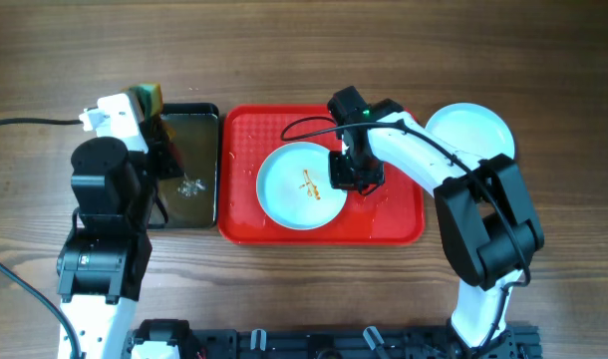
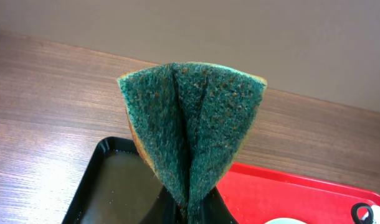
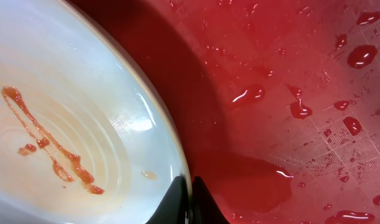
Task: Clean dirty plates on tray and stack at the side
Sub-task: 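Lift the sponge from the black tray with the left gripper, then scrub the last plate with the sponge in the left gripper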
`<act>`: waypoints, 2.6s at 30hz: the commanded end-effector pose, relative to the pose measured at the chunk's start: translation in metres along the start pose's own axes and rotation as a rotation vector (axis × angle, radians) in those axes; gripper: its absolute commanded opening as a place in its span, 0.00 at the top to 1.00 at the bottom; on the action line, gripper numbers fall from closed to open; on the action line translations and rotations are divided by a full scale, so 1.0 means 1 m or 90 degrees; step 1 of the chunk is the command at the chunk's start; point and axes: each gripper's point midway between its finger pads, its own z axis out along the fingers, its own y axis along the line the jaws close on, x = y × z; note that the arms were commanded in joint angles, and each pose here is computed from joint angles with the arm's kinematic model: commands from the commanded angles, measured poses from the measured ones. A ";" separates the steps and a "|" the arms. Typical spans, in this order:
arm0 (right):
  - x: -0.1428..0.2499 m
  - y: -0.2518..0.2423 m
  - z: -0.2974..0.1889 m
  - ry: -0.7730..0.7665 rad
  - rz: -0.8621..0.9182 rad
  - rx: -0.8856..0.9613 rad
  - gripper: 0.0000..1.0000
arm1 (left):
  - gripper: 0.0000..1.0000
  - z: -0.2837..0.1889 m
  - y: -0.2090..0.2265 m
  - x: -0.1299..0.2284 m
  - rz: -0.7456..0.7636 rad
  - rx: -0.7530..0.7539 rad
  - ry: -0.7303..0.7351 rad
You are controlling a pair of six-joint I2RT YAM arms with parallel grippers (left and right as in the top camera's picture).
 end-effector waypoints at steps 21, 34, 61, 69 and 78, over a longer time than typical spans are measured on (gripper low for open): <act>0.003 -0.011 0.002 0.000 -0.008 0.031 0.96 | 0.96 0.082 0.024 0.137 0.023 -0.071 0.338; 0.003 -0.010 0.002 0.001 -0.009 0.029 0.96 | 0.96 0.093 -0.003 0.198 -0.024 0.037 0.498; 0.001 -0.009 0.002 -0.004 -0.009 0.026 0.96 | 0.96 0.058 -0.190 0.256 -0.256 0.530 0.730; 0.001 -0.009 0.002 -0.004 -0.009 0.026 0.96 | 0.96 0.054 -0.196 0.264 -0.257 0.506 0.749; 0.004 -0.008 0.002 0.004 -0.008 0.020 0.96 | 0.96 0.052 -0.199 0.286 -0.260 0.480 0.787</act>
